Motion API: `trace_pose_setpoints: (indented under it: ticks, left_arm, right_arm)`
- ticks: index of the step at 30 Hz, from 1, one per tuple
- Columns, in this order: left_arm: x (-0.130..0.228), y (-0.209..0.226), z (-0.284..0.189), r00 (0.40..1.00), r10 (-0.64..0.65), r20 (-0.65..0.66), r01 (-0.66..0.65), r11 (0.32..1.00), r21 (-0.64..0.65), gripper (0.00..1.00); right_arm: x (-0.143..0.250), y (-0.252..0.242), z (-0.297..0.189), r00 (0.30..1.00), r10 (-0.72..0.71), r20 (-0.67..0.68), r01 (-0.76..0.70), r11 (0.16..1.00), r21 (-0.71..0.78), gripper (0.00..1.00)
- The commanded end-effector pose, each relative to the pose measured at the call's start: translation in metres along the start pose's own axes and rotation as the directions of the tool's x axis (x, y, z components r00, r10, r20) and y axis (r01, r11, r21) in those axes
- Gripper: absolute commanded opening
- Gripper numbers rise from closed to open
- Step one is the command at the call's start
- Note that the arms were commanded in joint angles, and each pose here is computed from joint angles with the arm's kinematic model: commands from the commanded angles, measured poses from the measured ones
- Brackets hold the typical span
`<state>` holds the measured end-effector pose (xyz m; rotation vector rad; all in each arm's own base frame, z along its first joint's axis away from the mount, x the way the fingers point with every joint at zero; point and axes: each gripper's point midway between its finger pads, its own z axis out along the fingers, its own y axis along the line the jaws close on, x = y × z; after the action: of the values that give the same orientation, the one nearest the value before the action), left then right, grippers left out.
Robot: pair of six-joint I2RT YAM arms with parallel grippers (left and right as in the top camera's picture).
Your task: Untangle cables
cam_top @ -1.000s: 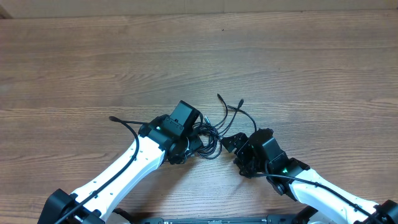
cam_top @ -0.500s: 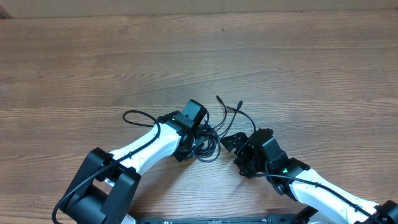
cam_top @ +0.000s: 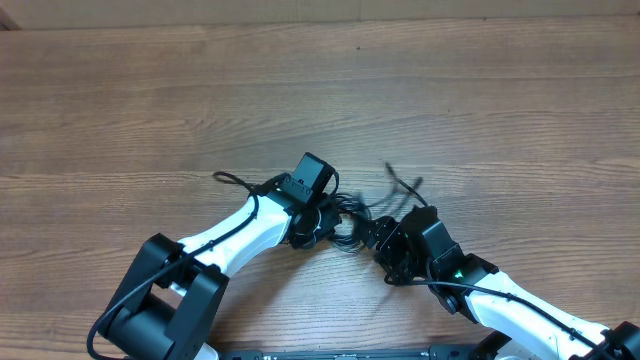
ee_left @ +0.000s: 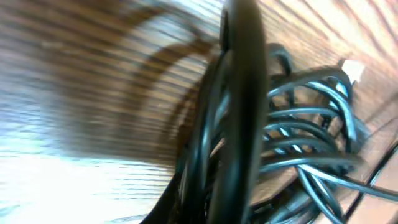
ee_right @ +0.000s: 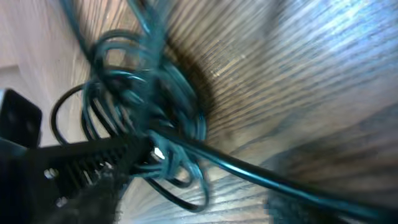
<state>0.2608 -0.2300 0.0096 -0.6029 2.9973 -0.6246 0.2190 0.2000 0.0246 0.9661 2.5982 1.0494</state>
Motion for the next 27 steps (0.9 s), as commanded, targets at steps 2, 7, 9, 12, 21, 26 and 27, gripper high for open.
trace_pose_setpoints:
  ticks: [2,7,9,12,21,26,27]
  left_arm:
    - [0.029,-0.009,0.006,0.952,0.268,-0.148,-0.252,0.960,0.119,0.04]
    - [0.050,-0.022,-0.005,0.852,0.481,-0.206,-0.411,0.859,0.306,0.04]
    - [0.052,-0.026,-0.011,0.823,0.529,-0.205,-0.434,0.820,0.373,0.04]
    - [0.041,-0.022,-0.020,0.815,0.546,-0.193,-0.432,0.795,0.426,0.04]
    - [-0.045,0.045,-0.043,0.962,0.234,-0.141,-0.179,0.929,0.323,0.11]
    - [-0.068,0.071,-0.043,0.980,0.180,-0.086,-0.162,0.969,0.186,0.43]
    - [-0.070,0.073,-0.045,0.982,0.170,-0.084,-0.155,0.975,0.161,0.44]
  right_arm:
    - [0.002,-0.003,0.001,1.000,-0.026,-0.005,0.026,1.000,0.005,0.65]
    - [0.000,-0.002,0.001,1.000,-0.027,0.007,0.027,1.000,0.003,0.61]
    - [-0.002,-0.002,0.001,1.000,-0.028,0.014,0.028,1.000,0.003,0.59]
    - [-0.003,-0.002,0.001,0.999,-0.027,0.020,0.027,1.000,0.004,0.58]
    - [-0.006,-0.001,0.001,0.999,-0.029,0.040,0.029,1.000,0.000,0.69]
    - [-0.008,0.000,0.001,0.998,-0.029,0.048,0.029,1.000,-0.002,0.83]
    - [-0.008,0.000,0.001,0.998,-0.029,0.048,0.029,1.000,-0.002,0.86]
